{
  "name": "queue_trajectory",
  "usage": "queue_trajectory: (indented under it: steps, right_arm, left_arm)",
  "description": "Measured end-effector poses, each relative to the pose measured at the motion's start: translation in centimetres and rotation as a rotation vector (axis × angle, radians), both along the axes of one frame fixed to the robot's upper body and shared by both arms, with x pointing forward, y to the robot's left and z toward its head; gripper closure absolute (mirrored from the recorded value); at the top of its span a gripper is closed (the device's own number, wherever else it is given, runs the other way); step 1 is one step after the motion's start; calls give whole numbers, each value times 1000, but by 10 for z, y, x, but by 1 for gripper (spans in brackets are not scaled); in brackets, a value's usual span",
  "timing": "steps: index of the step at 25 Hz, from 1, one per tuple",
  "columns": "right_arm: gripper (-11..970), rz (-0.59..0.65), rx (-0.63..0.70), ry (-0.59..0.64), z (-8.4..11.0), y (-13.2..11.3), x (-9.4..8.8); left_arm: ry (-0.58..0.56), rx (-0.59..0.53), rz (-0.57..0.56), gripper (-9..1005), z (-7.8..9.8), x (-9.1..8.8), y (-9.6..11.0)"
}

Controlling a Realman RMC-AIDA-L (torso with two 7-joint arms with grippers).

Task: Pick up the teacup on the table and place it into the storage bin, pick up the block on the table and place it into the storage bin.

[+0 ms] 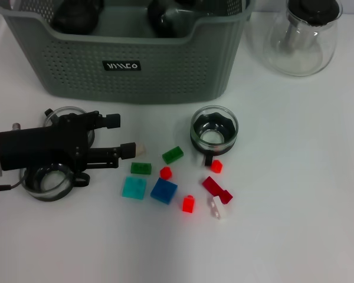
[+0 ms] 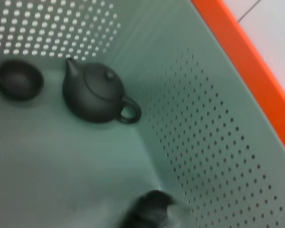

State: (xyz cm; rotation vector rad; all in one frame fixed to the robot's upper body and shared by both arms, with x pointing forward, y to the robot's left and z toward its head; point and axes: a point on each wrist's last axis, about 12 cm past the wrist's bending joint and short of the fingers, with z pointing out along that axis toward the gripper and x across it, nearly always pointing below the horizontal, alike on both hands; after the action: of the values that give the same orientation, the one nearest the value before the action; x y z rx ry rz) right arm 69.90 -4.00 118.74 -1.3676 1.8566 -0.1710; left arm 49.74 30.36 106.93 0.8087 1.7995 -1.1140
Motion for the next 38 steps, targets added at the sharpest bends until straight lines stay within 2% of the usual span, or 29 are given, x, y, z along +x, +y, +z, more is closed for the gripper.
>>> queue_trajectory:
  steps: [5, 12, 15, 19, 23, 24, 27, 29, 30, 31, 34, 38]
  right_arm:
    - [393, 27, 86, -40, 23, 8, -2]
    - [345, 90, 281, -76, 74, 9, -22]
    - [285, 107, 354, -54, 94, 0, -33]
    - [205, 159, 440, -1, 110, -22, -53]
    - [57, 233, 521, 73, 120, -50, -74]
    - [20, 251, 535, 105, 121, -58, -79]
    - [22, 310, 535, 214, 119, -81, -91]
    - [23, 351, 504, 294, 111, -94, -98]
    - [24, 375, 472, 363, 100, -105, -104]
    - [25, 375, 472, 363, 100, -105, -104]
    - [27, 379, 427, 476, 81, -119, -110]
    - [28, 286, 353, 590, 57, -136, -110]
  left_arm:
    - [3, -3, -1, 109, 0, -1, 0]
    - [9, -12, -7, 109, 0, -3, 0]
    - [10, -16, -10, 109, 0, -4, 0]
    - [10, -23, -18, 109, 1, -4, -1]
    - [11, -26, -20, 109, 1, -5, 0]
    - [11, -27, -21, 109, 1, -5, 0]
    - [11, -28, -22, 109, 1, -6, 0]
    - [10, -27, -22, 109, 1, -5, 0]
    - [8, -25, -21, 109, 1, -5, 0]
    - [6, -23, -20, 109, 1, -5, 0]
    - [5, -19, -17, 109, 1, -5, 1]
    - [2, -16, -15, 109, 1, -4, 1]
